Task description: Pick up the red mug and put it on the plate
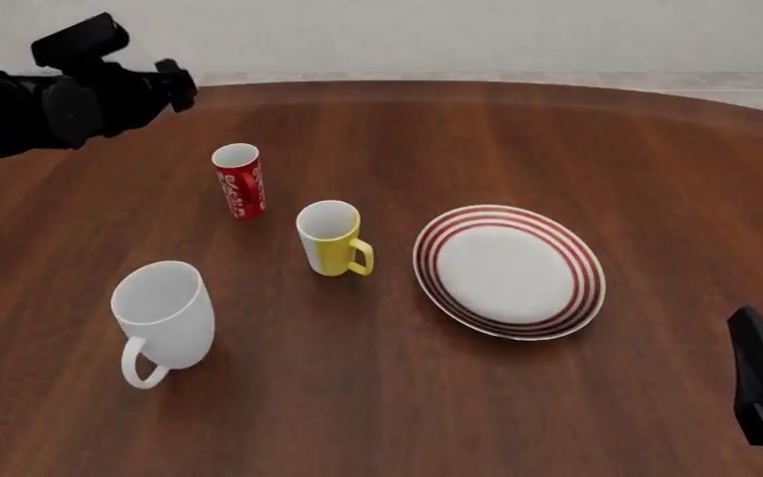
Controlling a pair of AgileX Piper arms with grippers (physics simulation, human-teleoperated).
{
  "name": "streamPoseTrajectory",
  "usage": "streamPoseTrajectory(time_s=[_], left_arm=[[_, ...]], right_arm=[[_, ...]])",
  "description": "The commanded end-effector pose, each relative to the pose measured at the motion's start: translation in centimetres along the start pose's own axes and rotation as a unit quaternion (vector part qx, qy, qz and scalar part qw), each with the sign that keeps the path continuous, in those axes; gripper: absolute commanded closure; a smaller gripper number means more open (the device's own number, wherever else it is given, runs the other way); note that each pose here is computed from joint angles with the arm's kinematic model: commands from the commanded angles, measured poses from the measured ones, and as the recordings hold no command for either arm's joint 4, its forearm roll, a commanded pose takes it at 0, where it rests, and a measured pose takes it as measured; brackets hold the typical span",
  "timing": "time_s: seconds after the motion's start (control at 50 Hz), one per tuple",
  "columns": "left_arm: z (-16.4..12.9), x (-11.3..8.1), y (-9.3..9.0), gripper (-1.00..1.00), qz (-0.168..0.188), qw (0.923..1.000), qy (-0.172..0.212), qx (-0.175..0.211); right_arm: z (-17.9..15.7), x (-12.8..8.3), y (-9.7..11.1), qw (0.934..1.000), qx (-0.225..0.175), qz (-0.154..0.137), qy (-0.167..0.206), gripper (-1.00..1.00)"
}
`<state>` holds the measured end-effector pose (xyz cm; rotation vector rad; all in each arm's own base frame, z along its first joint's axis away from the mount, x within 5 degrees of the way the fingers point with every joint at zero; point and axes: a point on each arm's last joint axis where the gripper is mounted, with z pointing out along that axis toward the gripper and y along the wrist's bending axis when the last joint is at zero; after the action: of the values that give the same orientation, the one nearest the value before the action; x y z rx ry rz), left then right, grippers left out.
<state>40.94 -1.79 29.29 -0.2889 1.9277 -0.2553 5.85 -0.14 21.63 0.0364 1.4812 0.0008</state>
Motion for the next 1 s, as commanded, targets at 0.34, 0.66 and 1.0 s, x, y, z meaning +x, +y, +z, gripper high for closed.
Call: streamPoseTrajectory(time_s=[0.34,0.66,1.0], left_arm=[[2.7,2.5,0.9,-1.0,-0.006,0.9995,0.029,-0.011],[4.0,4.3,-0.2,-1.0,-0.004,0.9989,0.047,0.001],[4.5,5.7,-0.4,-1.0,-0.01,0.9983,0.058,0.004]], right_arm=[[0.0,0.1,0.0,1.0,0.002,0.005,0.0,-1.0],[-0.2,0.2,0.0,1.0,0.0,0.005,0.0,-1.0],[-0.2,0.2,0.0,1.0,0.0,0.006,-0.001,-1.0]])
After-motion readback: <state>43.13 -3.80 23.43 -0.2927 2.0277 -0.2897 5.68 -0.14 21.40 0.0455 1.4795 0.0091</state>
